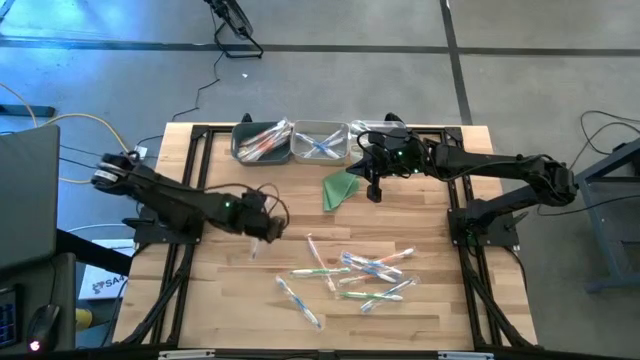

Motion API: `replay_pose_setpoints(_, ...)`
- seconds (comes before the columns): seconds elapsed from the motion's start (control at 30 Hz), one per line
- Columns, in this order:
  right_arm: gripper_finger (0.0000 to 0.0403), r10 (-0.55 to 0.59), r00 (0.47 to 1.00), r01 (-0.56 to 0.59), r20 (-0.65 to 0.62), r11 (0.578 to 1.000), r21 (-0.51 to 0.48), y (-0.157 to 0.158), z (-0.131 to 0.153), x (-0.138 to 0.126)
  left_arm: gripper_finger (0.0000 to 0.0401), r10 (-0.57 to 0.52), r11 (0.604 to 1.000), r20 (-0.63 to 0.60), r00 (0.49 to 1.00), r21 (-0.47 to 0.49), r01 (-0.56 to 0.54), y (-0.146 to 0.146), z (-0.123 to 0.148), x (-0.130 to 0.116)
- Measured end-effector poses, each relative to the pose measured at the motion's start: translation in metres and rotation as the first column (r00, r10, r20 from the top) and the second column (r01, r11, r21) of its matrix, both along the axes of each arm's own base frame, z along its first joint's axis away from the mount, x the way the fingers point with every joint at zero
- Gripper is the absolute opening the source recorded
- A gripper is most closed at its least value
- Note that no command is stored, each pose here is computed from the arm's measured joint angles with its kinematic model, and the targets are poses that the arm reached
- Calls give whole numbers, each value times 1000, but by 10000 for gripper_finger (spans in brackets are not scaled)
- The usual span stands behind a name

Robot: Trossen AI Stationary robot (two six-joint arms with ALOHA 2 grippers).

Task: Pick & Place Toothbrushes
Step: Put the blue toothbrush into the gray bin

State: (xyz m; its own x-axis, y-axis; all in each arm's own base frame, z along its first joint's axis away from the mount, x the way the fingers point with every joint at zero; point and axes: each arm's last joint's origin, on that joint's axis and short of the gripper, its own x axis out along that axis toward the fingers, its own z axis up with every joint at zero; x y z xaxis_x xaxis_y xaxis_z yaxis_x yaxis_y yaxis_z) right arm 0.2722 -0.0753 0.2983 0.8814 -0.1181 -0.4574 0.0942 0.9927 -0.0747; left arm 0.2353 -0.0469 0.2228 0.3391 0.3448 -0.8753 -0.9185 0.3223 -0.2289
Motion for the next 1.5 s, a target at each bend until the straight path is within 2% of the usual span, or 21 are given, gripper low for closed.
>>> replay_pose_setpoints(0.2,4,0,1000,0,-5,1000,1,0,0,0,7,-72,984,44,996,169,63,22,34,17)
replay_pose_setpoints(0.37,4,5,1000,-4,-28,1000,10,1,-2,-1,7,-141,941,80,987,321,108,44,62,33)
replay_pose_setpoints(0.6,4,-23,999,22,-42,1000,-11,0,-3,-2,7,-236,882,38,971,429,198,94,89,42)
replay_pose_setpoints(0.77,4,-81,996,79,-46,996,-39,-4,-3,-3,7,-257,871,35,966,442,216,138,93,37)
replay_pose_setpoints(0.87,4,-106,993,104,-48,994,-41,-10,-3,-5,7,-316,850,70,946,463,250,165,93,40)
replay_pose_setpoints(1.1,4,-201,979,201,-33,980,-8,-31,-2,-12,7,-476,755,197,857,591,284,217,95,51)
replay_pose_setpoints(1.3,4,-287,957,288,-32,957,35,-48,-3,-19,7,-552,656,123,824,674,339,245,81,59)
replay_pose_setpoints(1.43,4,-326,944,328,-49,944,42,-54,-4,-24,7,-572,634,67,817,669,389,257,65,63)
replay_pose_setpoints(1.5,4,-359,932,361,-50,931,55,-57,-5,-25,7,-586,609,28,810,674,417,260,59,66)
